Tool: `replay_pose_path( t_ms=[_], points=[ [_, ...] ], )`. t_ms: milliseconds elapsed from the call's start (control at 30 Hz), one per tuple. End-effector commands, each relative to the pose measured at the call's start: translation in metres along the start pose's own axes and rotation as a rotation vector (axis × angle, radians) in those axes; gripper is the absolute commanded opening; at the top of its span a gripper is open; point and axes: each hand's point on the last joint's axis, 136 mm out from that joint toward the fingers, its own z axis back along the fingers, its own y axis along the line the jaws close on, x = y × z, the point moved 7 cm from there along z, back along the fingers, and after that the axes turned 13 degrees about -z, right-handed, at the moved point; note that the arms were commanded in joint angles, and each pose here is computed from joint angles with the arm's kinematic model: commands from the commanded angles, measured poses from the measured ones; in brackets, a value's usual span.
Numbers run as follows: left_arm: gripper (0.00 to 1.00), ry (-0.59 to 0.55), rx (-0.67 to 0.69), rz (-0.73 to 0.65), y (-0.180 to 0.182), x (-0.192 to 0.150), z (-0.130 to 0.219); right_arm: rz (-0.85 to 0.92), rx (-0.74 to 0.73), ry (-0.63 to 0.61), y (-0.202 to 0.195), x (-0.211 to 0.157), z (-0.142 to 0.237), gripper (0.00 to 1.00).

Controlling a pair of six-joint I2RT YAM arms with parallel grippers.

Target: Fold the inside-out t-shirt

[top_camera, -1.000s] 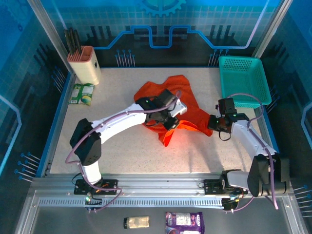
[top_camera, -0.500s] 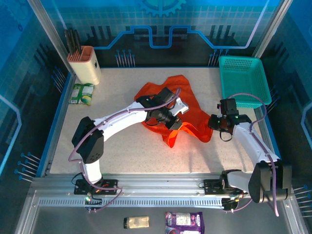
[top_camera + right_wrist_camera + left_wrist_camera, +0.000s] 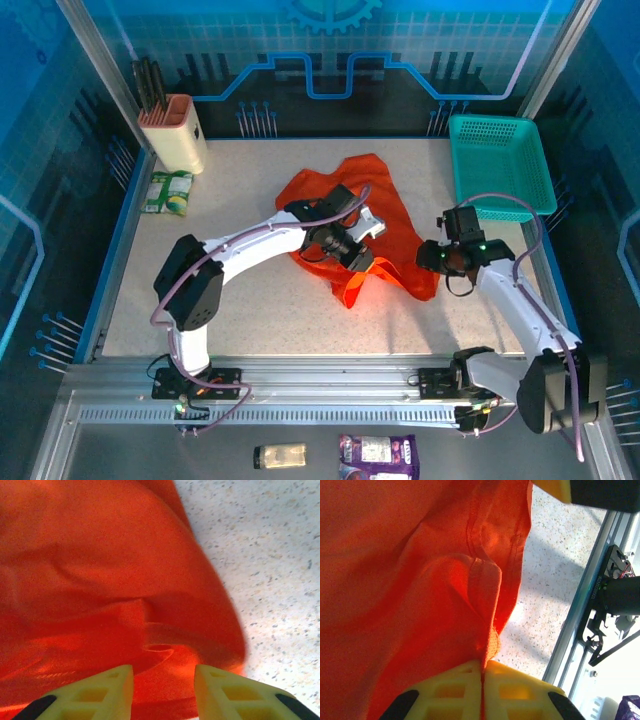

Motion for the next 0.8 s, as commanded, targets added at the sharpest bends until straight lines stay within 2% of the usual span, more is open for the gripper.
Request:
replay_pose_path(
  t_ms=[0, 100, 200, 267, 433, 667, 767],
  points=[
    [0.09, 0.012, -0.037, 0.015, 0.006, -0.006, -0.011, -0.006, -0.004, 0.034, 0.003, -0.013, 0.006, 0.39],
    [0.14, 0.034, -0.047, 0.024, 0.009, -0.009, -0.018, -0.004, 0.003, 0.044, 0.006, -0.018, 0.008, 0.40],
    [0.09, 0.039, -0.047, 0.024, 0.011, -0.010, -0.021, -0.005, 0.033, 0.073, 0.012, -0.027, 0.006, 0.40],
    [0.01, 0.038, -0.042, 0.030, 0.013, -0.010, -0.022, -0.001, 0.075, 0.103, 0.018, -0.034, 0.003, 0.38],
    [0.00, 0.024, -0.020, 0.041, 0.017, -0.009, -0.020, 0.016, 0.155, 0.192, 0.031, -0.055, -0.017, 0.33],
    [0.00, -0.059, 0.028, 0.035, 0.008, 0.009, 0.013, -0.041, 0.241, 0.201, 0.050, -0.067, -0.033, 0.28],
    [0.00, -0.115, 0.062, 0.031, 0.003, 0.019, 0.033, -0.074, 0.267, 0.129, 0.056, -0.072, -0.036, 0.22]
  ],
)
